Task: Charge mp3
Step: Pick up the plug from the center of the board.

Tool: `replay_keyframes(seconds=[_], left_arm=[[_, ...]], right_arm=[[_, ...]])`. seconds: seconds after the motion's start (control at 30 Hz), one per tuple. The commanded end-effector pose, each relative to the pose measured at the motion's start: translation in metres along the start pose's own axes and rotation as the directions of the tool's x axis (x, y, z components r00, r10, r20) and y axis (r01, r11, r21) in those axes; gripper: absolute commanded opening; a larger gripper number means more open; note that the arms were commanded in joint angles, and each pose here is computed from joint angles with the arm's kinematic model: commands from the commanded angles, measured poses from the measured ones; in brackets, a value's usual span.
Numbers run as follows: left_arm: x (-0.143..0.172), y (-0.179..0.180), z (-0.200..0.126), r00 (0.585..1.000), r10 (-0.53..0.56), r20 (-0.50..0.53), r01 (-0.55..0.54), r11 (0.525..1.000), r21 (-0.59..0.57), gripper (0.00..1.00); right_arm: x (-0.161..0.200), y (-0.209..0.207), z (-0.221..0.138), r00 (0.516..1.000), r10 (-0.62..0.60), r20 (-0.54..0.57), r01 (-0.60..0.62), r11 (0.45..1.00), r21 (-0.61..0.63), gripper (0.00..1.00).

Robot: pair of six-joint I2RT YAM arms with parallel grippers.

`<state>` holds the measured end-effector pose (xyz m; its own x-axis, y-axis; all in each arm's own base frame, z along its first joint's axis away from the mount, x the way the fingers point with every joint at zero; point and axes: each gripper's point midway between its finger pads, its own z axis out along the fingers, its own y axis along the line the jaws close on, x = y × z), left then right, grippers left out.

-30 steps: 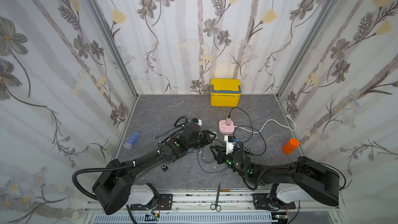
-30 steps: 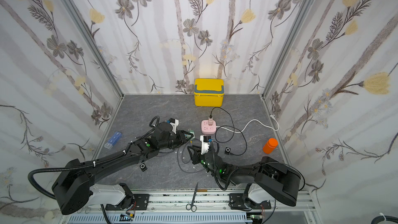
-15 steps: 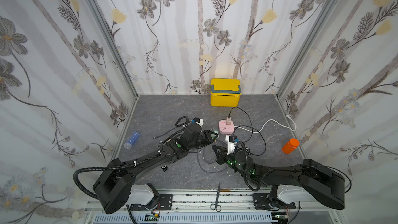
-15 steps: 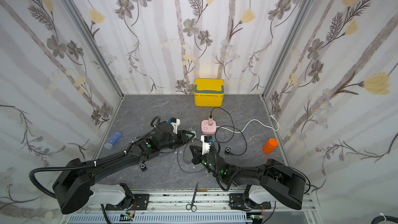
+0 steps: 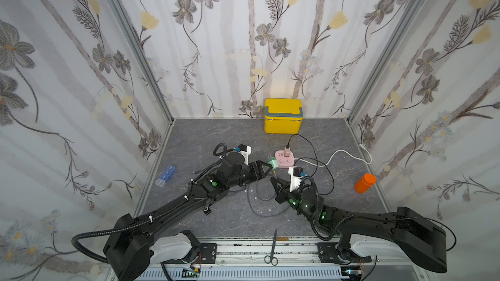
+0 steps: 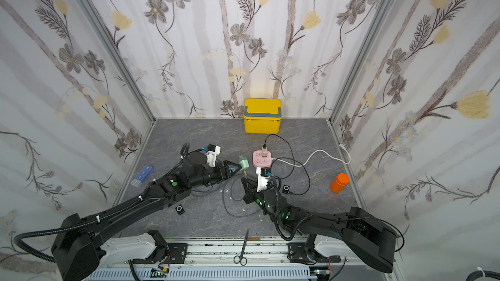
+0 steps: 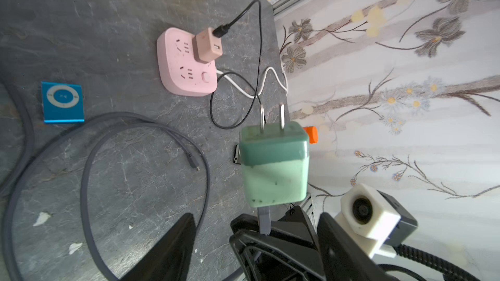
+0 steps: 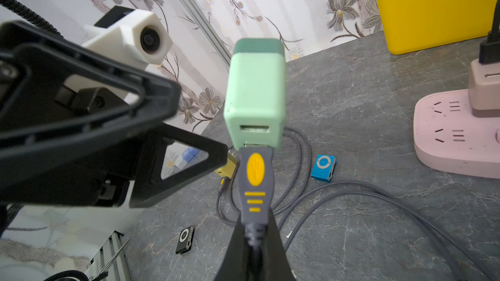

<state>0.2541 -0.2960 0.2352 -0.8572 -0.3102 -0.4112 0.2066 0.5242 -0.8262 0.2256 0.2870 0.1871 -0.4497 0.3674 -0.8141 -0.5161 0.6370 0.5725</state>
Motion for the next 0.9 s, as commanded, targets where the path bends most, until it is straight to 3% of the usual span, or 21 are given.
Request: replay_keyframes(seconds=[0.0, 0.13, 0.3, 0.43, 0.63, 0.73, 0.87], left_arm=[[-0.012, -0.007, -0.02, 0.993, 0.117, -0.003, -0.117, 0.993, 0.02, 0.77], [-0.029, -0.022, -0.046, 0.956, 0.293, -0.019, -0.289, 0.949, 0.124, 0.76], [-0.033, -0.034, -0.055, 0.823, 0.566, -0.047, -0.548, 0.812, 0.201, 0.76], [-0.039, -0.056, -0.068, 0.789, 0.615, 0.001, -0.57, 0.731, 0.376, 0.75], [-0.027, -0.068, -0.077, 0.703, 0.711, 0.012, -0.622, 0.608, 0.493, 0.75], [-0.023, -0.074, -0.083, 0.679, 0.734, 0.026, -0.638, 0.573, 0.514, 0.75], [-0.018, -0.07, -0.084, 0.672, 0.741, -0.005, -0.627, 0.572, 0.528, 0.73]], right_arm=[[-0.005, 0.011, -0.002, 0.999, -0.027, -0.03, 0.025, 0.999, -0.047, 0.0], [-0.013, 0.03, -0.007, 0.994, -0.027, -0.102, 0.012, 0.989, -0.146, 0.0], [-0.035, 0.059, -0.02, 0.982, -0.014, -0.189, -0.042, 0.956, -0.289, 0.0], [-0.044, 0.078, -0.028, 0.963, -0.054, -0.264, -0.04, 0.94, -0.338, 0.0], [-0.04, 0.101, -0.033, 0.925, -0.092, -0.368, -0.08, 0.901, -0.427, 0.01], [-0.037, 0.103, -0.032, 0.916, -0.092, -0.39, -0.097, 0.894, -0.438, 0.01], [-0.04, 0.112, -0.032, 0.915, -0.103, -0.391, -0.102, 0.877, -0.469, 0.02]])
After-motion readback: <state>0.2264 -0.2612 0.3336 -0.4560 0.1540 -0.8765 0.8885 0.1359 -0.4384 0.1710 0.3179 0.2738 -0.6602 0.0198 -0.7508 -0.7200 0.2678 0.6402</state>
